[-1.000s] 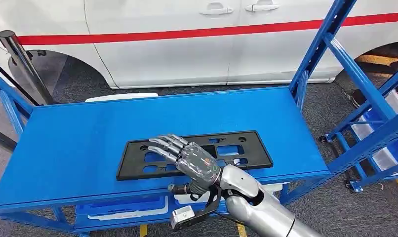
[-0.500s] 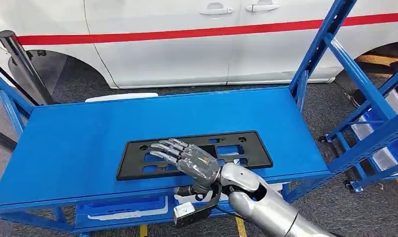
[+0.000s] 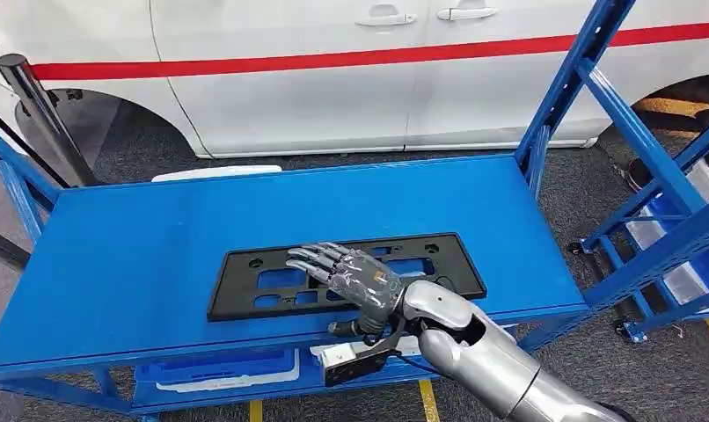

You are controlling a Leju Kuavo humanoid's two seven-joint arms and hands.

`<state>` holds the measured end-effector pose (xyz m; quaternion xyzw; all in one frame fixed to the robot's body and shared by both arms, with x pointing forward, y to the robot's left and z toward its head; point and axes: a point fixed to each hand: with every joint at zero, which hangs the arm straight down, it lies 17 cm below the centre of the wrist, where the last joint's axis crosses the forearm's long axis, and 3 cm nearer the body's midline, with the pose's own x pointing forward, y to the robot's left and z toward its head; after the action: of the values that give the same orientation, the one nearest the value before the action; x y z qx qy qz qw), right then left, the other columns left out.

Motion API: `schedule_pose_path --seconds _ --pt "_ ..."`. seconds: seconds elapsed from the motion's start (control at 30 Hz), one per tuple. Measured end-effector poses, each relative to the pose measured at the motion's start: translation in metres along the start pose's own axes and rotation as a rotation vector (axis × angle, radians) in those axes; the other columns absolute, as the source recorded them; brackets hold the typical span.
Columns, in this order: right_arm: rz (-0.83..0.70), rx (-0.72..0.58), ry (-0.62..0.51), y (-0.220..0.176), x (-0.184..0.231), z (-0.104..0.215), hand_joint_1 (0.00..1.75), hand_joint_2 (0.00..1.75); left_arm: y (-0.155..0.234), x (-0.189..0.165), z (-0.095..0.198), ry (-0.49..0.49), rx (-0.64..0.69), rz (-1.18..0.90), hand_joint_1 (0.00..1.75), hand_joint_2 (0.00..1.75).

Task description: Take the parts from the cabinet and place them on the table.

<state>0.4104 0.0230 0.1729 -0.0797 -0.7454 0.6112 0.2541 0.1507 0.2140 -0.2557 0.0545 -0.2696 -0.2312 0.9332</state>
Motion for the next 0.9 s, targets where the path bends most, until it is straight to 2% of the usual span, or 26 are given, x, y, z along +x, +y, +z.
schedule_pose_path --seconds 0.5,0.9 --pt "0.052 0.069 0.060 0.022 -0.019 0.007 0.00 1.75 0.002 0.000 0.001 -0.025 0.011 0.004 0.00 0.00" --pt "0.125 0.149 0.168 0.041 -0.058 0.017 0.00 1.75 0.003 -0.006 0.003 -0.019 0.020 0.032 0.00 0.00"
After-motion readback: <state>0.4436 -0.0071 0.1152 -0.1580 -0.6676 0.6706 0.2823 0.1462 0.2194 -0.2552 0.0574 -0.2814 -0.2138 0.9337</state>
